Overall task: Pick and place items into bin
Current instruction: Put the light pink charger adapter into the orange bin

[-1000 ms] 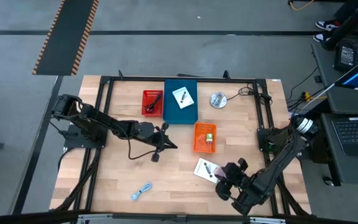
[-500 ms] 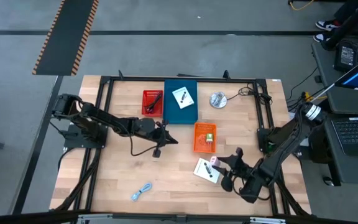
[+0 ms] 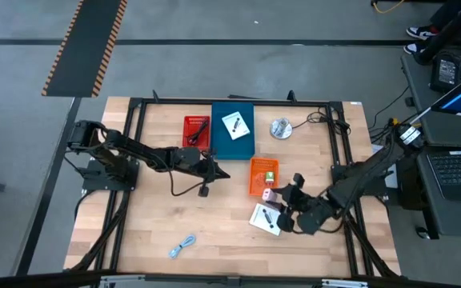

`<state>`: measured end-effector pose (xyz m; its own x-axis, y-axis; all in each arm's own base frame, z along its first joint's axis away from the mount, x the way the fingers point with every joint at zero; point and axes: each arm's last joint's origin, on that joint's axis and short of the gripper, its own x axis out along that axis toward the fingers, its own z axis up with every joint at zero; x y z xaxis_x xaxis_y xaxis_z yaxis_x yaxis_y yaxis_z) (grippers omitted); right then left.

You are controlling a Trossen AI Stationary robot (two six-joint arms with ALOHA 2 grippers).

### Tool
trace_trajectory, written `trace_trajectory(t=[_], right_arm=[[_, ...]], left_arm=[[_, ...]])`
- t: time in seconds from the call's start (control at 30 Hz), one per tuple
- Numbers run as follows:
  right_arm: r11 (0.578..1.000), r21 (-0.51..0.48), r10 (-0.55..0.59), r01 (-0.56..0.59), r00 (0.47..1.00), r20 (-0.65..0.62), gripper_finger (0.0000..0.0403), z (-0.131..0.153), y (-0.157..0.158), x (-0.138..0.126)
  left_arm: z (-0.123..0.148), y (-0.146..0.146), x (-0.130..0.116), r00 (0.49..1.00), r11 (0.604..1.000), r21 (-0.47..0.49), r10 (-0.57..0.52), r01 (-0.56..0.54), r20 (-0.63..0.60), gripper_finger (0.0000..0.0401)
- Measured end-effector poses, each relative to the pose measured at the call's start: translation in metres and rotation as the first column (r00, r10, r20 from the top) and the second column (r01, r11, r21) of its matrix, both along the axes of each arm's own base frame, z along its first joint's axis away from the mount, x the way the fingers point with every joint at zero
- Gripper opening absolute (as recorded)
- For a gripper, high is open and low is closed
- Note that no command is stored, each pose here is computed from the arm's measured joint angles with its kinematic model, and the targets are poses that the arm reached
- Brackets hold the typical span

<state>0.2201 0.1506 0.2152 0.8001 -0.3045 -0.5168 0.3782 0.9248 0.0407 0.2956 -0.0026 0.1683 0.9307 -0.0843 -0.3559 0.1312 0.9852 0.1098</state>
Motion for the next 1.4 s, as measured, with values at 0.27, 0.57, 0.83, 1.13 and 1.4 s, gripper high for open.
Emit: trace_trajectory(t=[0.27,0.57,0.83,1.13,1.4], right_arm=[[0.997,-0.009,0.070,-0.071,0.994,-0.083,0.0149,0.010,-0.032,0.015],[0.994,0.048,0.109,-0.103,0.982,-0.153,0.0149,0.014,-0.068,0.026],[0.985,0.129,0.135,-0.110,0.971,-0.200,0.0150,0.013,-0.103,0.035],[0.990,0.132,0.074,-0.042,0.965,-0.251,0.0148,0.006,-0.119,0.037],[0.990,0.137,0.057,-0.013,0.945,-0.321,0.0148,-0.017,-0.118,0.049]], left_arm=[[0.000,0.007,0.000,1.000,1.000,-0.012,0.027,-0.028,-0.001,0.0002],[0.000,0.007,0.000,1.000,0.999,0.028,0.015,-0.015,0.002,0.0001],[0.000,0.007,0.000,1.000,0.999,0.028,0.016,-0.016,0.004,0.0004],[0.000,0.007,0.000,1.000,0.999,0.029,0.017,-0.017,0.003,0.0005],[0.000,0.007,0.000,1.000,0.999,0.035,0.031,-0.031,0.003,0.0002]])
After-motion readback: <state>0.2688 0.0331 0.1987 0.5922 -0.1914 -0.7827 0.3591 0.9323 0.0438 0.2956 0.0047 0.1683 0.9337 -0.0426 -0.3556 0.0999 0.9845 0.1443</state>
